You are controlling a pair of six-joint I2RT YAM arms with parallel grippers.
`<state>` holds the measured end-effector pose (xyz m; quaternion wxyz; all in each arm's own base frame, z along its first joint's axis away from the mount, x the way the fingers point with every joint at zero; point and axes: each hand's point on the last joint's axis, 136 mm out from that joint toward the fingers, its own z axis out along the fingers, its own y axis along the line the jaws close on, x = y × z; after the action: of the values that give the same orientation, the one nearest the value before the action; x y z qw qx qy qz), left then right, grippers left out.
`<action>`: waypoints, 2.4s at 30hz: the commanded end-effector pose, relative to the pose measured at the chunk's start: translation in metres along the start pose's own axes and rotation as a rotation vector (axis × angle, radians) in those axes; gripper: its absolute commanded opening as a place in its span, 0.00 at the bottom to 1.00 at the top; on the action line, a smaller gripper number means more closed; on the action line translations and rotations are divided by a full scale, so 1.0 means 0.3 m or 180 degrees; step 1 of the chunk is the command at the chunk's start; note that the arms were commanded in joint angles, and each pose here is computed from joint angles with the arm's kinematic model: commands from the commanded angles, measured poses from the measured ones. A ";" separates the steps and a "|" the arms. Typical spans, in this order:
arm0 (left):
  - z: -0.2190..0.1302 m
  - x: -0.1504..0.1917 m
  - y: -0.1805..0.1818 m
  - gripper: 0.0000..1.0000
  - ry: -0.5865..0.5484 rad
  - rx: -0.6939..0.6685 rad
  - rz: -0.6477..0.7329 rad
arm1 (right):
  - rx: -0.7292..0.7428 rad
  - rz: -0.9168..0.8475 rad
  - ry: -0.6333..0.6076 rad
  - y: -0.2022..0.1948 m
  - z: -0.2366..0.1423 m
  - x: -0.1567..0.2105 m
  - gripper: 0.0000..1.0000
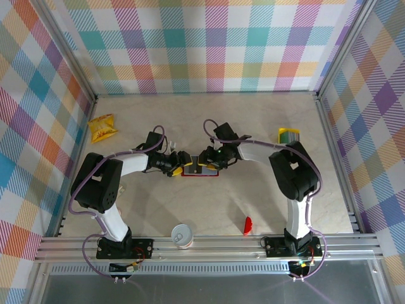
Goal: Put the credit cards into the card holder
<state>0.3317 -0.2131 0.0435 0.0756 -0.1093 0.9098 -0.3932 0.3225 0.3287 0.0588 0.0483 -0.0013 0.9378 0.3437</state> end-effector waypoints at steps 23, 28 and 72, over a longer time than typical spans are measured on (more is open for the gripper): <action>0.016 0.020 0.045 0.39 -0.0018 -0.0130 -0.0041 | 0.0664 -0.0138 0.0163 0.009 0.060 -0.007 0.31; 0.017 0.024 0.048 0.37 -0.0008 -0.0130 -0.0043 | 0.0669 -0.0132 0.0192 0.007 0.077 -0.008 0.31; 0.017 0.032 0.054 0.37 0.0009 -0.0136 -0.0030 | 0.0510 -0.0095 0.0364 0.041 0.174 -0.012 0.30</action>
<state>0.3265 -0.2085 0.0332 0.0738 -0.1190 0.9154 -0.3773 0.3345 0.3649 0.0326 0.0146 -0.0260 0.9649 0.2609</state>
